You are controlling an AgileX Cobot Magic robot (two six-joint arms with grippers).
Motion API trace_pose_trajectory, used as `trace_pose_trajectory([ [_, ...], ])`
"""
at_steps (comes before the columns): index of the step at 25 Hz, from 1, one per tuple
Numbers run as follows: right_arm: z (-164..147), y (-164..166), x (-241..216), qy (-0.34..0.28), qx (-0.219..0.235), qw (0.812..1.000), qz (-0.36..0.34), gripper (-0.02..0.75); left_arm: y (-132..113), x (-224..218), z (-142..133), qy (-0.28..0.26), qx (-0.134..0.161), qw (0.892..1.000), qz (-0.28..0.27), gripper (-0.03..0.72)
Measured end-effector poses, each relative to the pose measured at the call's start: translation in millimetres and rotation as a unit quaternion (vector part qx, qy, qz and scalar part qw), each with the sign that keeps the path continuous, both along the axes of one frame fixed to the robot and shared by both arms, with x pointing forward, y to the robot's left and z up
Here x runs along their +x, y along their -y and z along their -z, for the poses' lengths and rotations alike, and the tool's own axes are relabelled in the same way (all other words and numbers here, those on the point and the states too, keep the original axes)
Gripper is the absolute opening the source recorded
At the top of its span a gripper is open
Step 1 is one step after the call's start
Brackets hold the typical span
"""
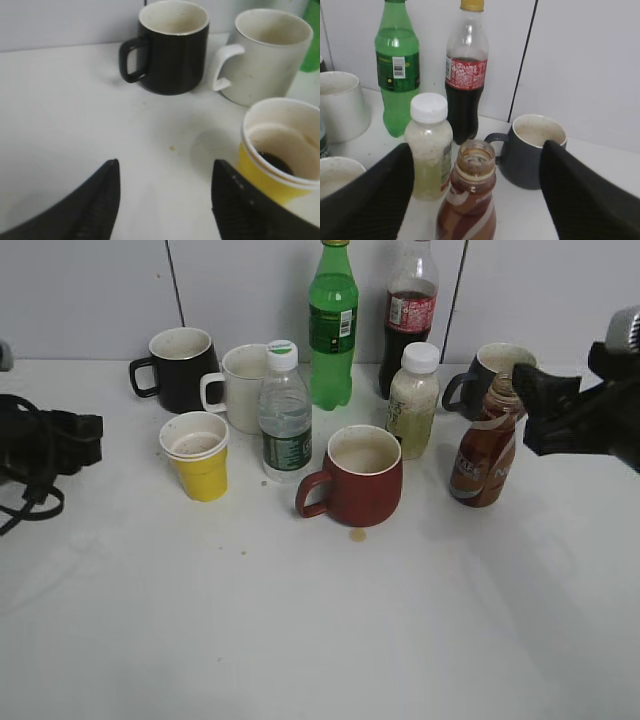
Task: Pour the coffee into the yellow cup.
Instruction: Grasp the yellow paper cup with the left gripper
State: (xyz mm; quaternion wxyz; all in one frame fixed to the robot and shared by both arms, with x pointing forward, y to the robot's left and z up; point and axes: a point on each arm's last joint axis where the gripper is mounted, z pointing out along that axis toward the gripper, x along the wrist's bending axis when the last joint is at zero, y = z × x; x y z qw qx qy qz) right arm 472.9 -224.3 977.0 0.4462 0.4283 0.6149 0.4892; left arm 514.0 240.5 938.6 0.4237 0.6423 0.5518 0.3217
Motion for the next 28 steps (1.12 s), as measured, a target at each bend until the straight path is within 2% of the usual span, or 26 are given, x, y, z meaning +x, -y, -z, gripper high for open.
trace_pose_trajectory([
  [4,25.9,4.0,-7.2,-0.004,0.001,1.000,0.008,0.585,9.4,2.1,15.5,-0.004,0.026,0.998,0.051,0.443],
  [6,38.8,6.5,-12.1,-0.010,0.005,1.000,0.012,0.585,11.4,1.9,21.5,0.004,0.028,0.998,0.063,0.443],
  [12,73.2,8.7,-21.3,-0.061,-0.014,0.998,0.006,0.587,14.6,-8.8,39.9,0.047,0.014,0.995,0.092,0.443],
  [16,84.9,8.4,-21.0,-0.082,-0.023,0.996,0.006,0.587,21.8,-12.1,50.4,0.087,-0.004,0.987,0.132,0.443],
  [18,87.5,8.4,-21.1,-0.086,-0.025,0.996,0.006,0.587,23.4,-11.8,55.1,0.096,-0.011,0.986,0.138,0.443],
  [21,87.4,8.4,-21.0,-0.085,-0.024,0.996,0.006,0.587,24.4,-13.0,71.2,0.079,-0.014,0.986,0.143,0.447],
  [23,87.5,8.3,-21.0,-0.085,-0.024,0.996,0.005,0.587,25.8,-14.0,81.6,0.061,-0.012,0.986,0.153,0.477],
  [25,87.7,8.3,-21.0,-0.086,-0.022,0.996,0.006,0.586,28.4,-11.9,89.9,0.051,-0.012,0.985,0.165,0.542],
  [28,87.7,8.3,-21.0,-0.088,-0.013,0.996,0.008,0.586,30.4,-5.3,92.2,0.056,-0.012,0.984,0.168,0.600],
])
